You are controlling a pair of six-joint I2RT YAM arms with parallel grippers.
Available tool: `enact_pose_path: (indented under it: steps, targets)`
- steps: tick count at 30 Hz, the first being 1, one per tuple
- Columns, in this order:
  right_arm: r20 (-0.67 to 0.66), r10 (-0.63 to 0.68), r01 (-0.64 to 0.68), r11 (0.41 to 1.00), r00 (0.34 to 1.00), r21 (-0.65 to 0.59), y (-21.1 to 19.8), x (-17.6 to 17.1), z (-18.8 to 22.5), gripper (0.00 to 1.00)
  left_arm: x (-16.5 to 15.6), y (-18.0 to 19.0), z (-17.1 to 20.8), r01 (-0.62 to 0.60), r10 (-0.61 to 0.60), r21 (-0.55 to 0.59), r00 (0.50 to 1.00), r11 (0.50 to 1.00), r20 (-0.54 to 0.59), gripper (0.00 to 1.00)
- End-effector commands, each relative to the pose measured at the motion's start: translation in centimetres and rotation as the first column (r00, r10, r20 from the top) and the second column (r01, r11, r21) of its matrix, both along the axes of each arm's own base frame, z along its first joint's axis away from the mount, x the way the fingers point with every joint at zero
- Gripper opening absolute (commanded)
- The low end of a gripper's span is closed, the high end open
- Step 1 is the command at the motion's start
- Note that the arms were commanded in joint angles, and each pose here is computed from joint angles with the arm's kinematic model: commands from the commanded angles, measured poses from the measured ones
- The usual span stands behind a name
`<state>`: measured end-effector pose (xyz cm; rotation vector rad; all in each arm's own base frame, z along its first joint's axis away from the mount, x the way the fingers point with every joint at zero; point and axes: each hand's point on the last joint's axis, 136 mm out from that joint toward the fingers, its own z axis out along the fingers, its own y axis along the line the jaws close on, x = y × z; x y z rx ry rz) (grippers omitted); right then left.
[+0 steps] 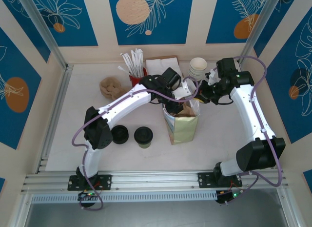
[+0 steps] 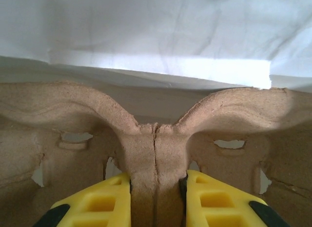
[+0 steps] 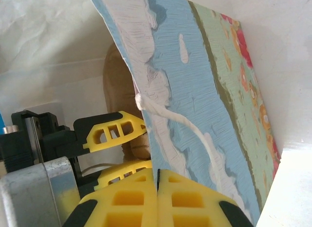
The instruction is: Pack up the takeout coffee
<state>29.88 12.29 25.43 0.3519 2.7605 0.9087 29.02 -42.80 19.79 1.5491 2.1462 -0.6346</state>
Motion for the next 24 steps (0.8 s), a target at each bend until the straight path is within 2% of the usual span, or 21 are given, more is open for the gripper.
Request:
enact_pose_path:
  steps: [1, 24]
  targets:
    - [0.026, 0.019, -0.019, 1.000, 0.999, 0.021, 0.3, -0.6, 1.6, 0.00, -1.1, 0.6, -1.9, 0.029, -0.028, 0.079, 0.999, 0.996, -0.017, 0.20]
    - [0.052, 0.026, -0.023, 0.998, 0.998, -0.062, -0.3, -1.0, 1.8, 0.00, -3.4, -1.2, -5.5, 0.093, -0.087, 0.125, 0.995, 0.988, -0.057, 0.20]
